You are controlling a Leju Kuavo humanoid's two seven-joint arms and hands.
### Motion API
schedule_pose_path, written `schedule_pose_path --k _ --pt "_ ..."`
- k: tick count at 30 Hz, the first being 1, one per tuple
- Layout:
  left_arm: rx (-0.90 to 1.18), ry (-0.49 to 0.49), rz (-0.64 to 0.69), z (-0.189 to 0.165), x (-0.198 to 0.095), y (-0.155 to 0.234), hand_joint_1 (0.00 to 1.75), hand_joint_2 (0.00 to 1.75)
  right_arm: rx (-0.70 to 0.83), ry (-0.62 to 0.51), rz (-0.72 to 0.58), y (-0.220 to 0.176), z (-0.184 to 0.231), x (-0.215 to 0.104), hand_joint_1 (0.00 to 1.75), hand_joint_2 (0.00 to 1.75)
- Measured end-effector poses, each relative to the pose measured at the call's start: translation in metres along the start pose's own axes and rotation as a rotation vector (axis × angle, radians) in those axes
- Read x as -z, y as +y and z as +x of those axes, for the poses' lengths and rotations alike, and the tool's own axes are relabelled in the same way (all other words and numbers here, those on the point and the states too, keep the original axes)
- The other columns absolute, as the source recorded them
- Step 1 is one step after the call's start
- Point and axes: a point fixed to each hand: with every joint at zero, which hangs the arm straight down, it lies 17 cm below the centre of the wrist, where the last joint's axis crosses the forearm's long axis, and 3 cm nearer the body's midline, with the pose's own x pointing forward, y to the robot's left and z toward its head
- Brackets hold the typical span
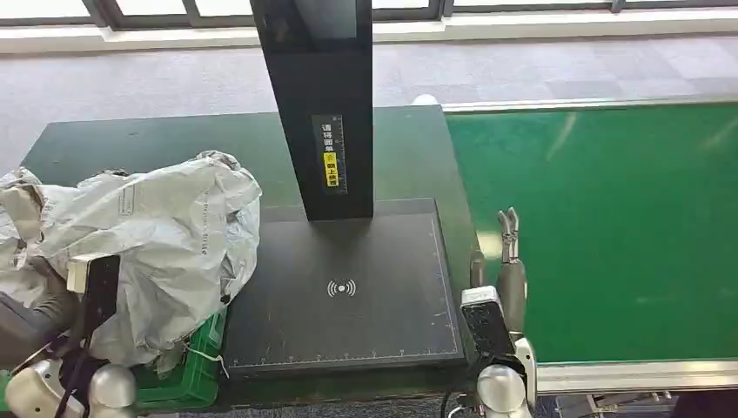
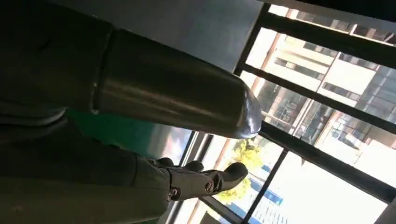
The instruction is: Moved the parcel from conveyor to table for the left to box.
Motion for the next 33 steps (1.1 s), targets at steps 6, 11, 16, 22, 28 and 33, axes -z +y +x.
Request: schedule_pose_path --k 6,11,16,22,28,33 --pt "-0.055 -0.037 -0.258 0.006 -0.04 -0.071 0.0 1.75 -0.009 0.001 -0.006 -0.004 -0.003 -0.002 0.0 0.0" --pt "0.019 -0.026 -0.379 -0.009 -0.066 -0.102 0.0 1.75 -0.015 0.005 -0.003 -0.005 -0.006 -0.003 0.0 0.0" --pt "0.049 -0.027 -0.431 -0.014 -0.078 -0.114 0.0 1.75 -0.019 0.007 -0.002 -0.006 -0.007 -0.003 0.0 0.0" --pt "0.051 -0.039 -0.45 -0.012 -0.081 -0.116 0.0 1.75 -0.032 0.015 -0.01 -0.009 -0.011 -0.005 0.0 0.0" --pt "0.04 -0.051 -0.452 -0.01 -0.081 -0.111 0.0 1.75 -0.036 0.024 -0.02 -0.013 -0.014 -0.006 0.0 0.0" --pt "0.019 -0.055 -0.436 -0.013 -0.084 -0.102 0.0 1.75 -0.036 0.031 -0.028 -0.015 -0.017 -0.006 0.0 0.0"
